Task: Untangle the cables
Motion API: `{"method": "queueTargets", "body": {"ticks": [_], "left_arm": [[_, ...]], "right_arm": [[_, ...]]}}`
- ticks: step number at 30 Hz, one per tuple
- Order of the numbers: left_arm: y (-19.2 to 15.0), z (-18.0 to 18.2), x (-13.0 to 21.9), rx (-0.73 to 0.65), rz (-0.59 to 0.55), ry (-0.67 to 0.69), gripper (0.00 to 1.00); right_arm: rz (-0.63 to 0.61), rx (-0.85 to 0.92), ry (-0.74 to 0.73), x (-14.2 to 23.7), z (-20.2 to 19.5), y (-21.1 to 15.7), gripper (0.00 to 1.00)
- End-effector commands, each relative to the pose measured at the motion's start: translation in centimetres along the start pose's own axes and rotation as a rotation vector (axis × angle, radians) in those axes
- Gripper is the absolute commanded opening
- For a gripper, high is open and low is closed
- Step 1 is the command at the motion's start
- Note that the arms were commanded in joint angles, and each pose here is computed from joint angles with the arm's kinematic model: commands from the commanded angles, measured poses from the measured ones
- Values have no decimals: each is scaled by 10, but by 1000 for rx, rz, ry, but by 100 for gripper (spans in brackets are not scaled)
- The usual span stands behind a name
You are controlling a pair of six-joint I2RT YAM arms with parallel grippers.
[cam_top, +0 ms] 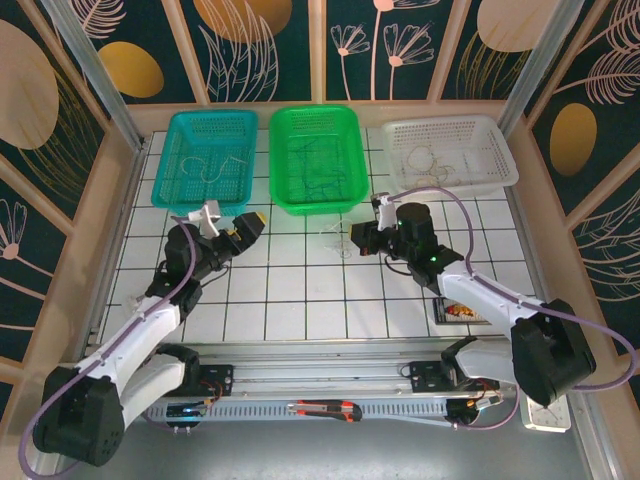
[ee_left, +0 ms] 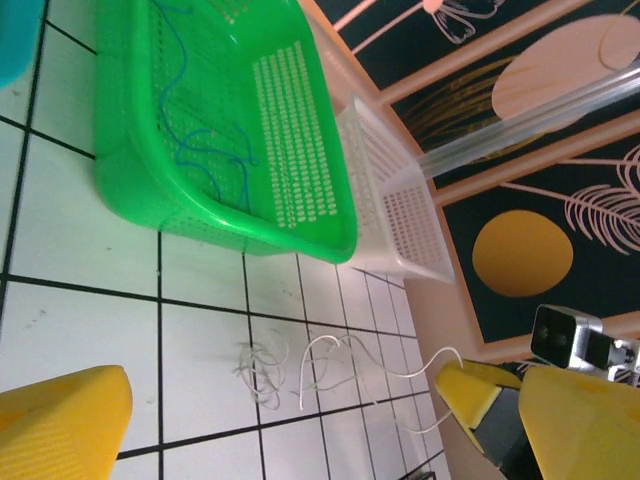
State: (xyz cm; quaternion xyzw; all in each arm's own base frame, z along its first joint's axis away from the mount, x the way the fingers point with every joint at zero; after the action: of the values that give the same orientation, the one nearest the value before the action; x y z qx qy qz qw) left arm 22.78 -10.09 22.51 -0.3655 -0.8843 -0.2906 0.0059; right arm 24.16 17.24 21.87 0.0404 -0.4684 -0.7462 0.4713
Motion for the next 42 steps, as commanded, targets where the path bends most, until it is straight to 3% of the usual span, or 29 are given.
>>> {"method": "queueTargets", "body": {"ticks": [1, 15, 28, 42], "left_arm": [[3, -16, -10, -26, -35, -70, 97], [-49, -13, -65, -158, 139, -54, 72], [-69, -18, -99, -196, 199, -94, 51], [-84, -14, -129, -210, 243, -109, 43]], "right_arm": [[-34, 4, 45, -1, 6, 7, 0], [-40, -36, 54, 2, 5, 7, 0], [-60, -56, 95, 9, 13, 14, 0], [-83, -54, 124, 18, 24, 19, 0]]}}
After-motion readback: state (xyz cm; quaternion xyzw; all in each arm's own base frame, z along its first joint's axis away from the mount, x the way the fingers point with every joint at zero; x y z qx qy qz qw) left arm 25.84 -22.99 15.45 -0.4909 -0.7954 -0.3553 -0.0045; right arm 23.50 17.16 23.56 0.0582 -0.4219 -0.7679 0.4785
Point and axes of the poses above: each hand's point on the last joint's axis, 136 mm out from that joint toward the fingers, its own x axis back along the fingers, its own z axis along the line the jaws close on, y = z × x, the point moved 10 cm from there along x, back along the fingers, and after that the axes turned 3 degrees about -x, right-handed, at the moved point
